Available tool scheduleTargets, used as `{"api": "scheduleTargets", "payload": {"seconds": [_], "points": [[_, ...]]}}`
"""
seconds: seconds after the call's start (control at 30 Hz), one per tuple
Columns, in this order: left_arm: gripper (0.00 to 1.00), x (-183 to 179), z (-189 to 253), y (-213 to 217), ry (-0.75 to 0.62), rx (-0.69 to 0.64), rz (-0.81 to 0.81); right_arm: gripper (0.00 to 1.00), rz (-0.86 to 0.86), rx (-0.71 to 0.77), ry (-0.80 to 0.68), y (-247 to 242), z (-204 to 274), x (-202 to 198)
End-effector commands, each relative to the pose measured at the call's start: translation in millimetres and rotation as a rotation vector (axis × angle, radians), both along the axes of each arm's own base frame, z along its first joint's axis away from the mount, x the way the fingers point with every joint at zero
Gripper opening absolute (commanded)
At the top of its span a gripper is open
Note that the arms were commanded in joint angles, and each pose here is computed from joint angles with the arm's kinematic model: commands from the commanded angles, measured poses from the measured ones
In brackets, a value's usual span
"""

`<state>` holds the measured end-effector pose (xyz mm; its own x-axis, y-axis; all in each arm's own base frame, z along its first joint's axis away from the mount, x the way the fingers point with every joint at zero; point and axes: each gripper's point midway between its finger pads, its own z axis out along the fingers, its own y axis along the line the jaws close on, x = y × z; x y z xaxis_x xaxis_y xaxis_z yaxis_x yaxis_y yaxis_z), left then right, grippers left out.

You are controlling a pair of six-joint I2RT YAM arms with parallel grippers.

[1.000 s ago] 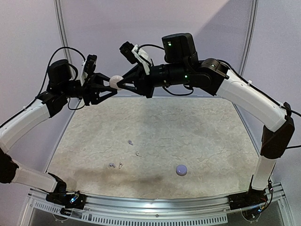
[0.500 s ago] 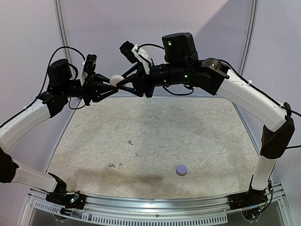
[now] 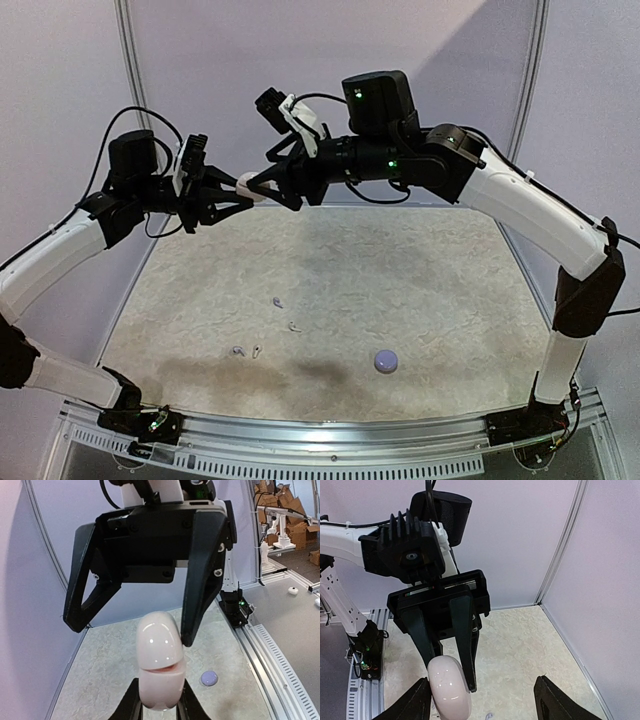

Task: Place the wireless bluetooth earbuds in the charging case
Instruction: Open the charging case, then pick up the right earbud from the center of the board.

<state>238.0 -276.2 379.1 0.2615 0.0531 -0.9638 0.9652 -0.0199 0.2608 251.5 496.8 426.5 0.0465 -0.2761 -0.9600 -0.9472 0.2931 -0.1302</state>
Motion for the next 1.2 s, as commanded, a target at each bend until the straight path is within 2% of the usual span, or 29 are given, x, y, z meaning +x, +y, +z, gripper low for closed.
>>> {"api": "scheduleTargets", "payload": {"seconds": [0.0,0.23,0.43,0.5,0.6,0.7,0.8,0.87,0.93,1.0,1.03,1.17], "points": [[0.00,-14,5,-3,-0.044,-0.008,-0.052,0.74,-0.111,0.004,-0.021,-4,-1,29],[0.00,-17,-7,-1,-0.048,0.027,-0.050,0.72,-0.165,0.042,0.022,-15,7,49],[0.00,-14,0,-2,-0.032,0.000,-0.031,0.71,-0.139,0.044,0.046,-9,2,47],[0.00,-7,5,-1,0.009,-0.024,0.001,0.72,-0.132,0.048,0.054,-9,2,46],[0.00,5,0,4,0.169,-0.043,0.051,0.73,-0.134,0.076,0.044,-14,14,43],[0.00,15,-9,12,0.213,-0.067,0.132,0.73,-0.138,0.136,0.059,-24,29,46],[0.00,29,-11,25,0.255,-0.116,0.241,0.74,-0.151,0.226,0.191,-40,34,58],[0.00,43,-12,36,0.291,-0.146,0.330,0.81,-0.191,0.253,0.309,-48,21,72],[0.00,59,-14,53,0.326,-0.178,0.434,0.82,-0.277,0.210,0.410,-51,-10,88],[0.00,71,-19,69,0.347,-0.203,0.535,0.82,-0.369,0.107,0.487,-52,-52,100],[0.00,75,-22,76,0.350,-0.208,0.577,0.82,-0.420,0.027,0.547,-49,-87,107],[0.00,75,-33,92,0.319,-0.195,0.674,0.77,-0.520,-0.222,0.716,-46,-182,109]]}}
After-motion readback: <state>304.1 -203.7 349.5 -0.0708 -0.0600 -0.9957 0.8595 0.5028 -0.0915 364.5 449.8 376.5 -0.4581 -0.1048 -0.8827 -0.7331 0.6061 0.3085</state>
